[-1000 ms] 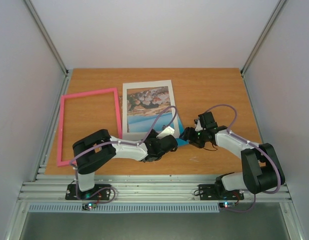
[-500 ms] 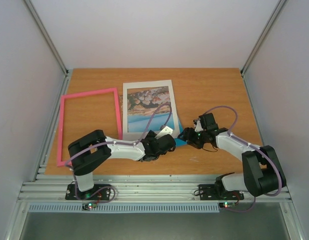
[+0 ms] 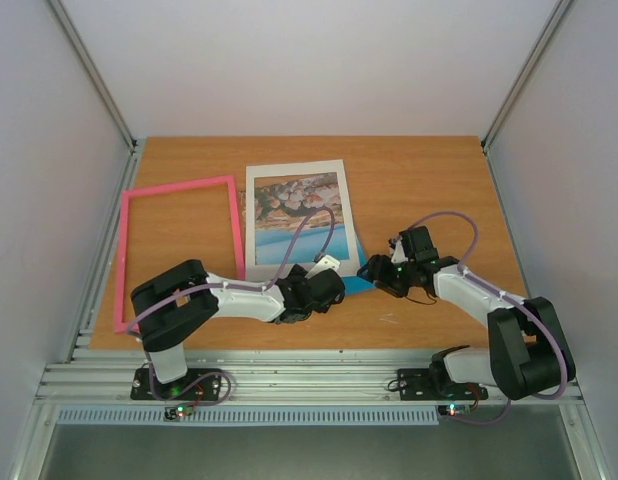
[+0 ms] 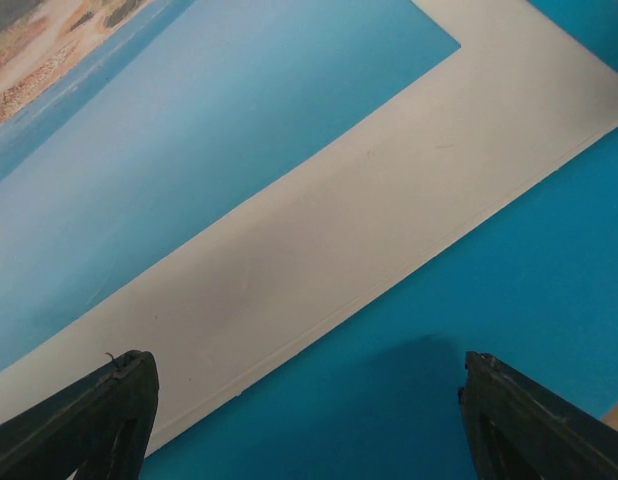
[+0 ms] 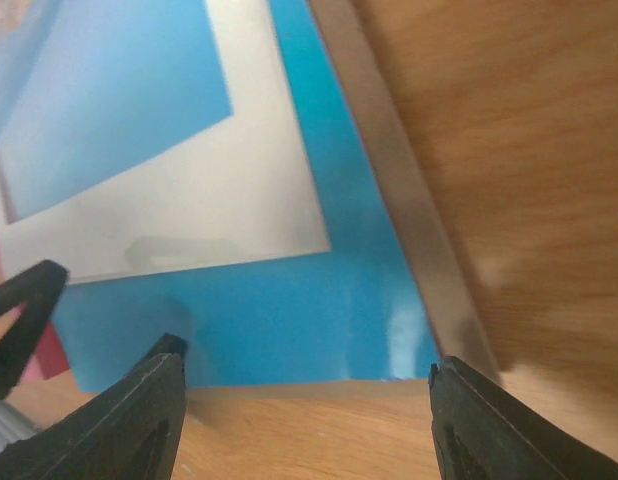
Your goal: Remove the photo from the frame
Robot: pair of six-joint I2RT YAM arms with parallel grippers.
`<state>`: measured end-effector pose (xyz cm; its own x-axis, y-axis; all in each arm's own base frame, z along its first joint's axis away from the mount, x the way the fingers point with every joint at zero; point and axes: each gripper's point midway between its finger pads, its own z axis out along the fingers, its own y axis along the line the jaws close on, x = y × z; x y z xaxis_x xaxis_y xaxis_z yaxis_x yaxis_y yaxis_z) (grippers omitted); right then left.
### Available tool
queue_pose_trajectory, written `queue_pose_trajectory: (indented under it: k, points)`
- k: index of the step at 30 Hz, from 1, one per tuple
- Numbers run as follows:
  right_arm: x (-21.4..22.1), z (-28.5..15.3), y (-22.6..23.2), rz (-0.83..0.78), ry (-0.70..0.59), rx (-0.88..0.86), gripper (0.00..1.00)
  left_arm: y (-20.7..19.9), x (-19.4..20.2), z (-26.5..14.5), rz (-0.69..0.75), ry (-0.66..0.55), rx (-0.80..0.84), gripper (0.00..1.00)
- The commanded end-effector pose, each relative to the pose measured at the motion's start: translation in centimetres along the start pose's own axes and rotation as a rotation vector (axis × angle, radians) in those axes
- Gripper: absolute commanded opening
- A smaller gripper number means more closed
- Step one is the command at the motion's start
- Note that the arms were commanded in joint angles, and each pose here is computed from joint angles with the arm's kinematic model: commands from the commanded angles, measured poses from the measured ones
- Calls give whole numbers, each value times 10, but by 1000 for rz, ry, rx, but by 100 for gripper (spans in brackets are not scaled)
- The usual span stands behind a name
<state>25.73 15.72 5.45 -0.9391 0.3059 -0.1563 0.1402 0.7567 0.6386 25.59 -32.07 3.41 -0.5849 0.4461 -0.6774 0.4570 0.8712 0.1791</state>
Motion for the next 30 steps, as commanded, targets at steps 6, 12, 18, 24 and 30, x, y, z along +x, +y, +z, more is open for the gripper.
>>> queue_pose_trajectory:
  k: [6, 12, 18, 24, 30]
  points:
    - [6, -11, -17, -37, 13, 132, 63, 6, -11, -10, -76, -23, 24, 83]
    - [7, -9, -18, -57, 31, 165, 61, 17, -1, -19, -131, 35, 43, 83]
    - [8, -8, -23, -114, 45, 293, 58, 27, 15, -33, -197, 107, 67, 82]
    - [8, -4, -17, -158, 52, 341, 55, 34, 35, -41, -244, 181, 83, 82]
    - [7, 2, -16, -177, 64, 372, 54, 37, 46, -42, -262, 217, 82, 82]
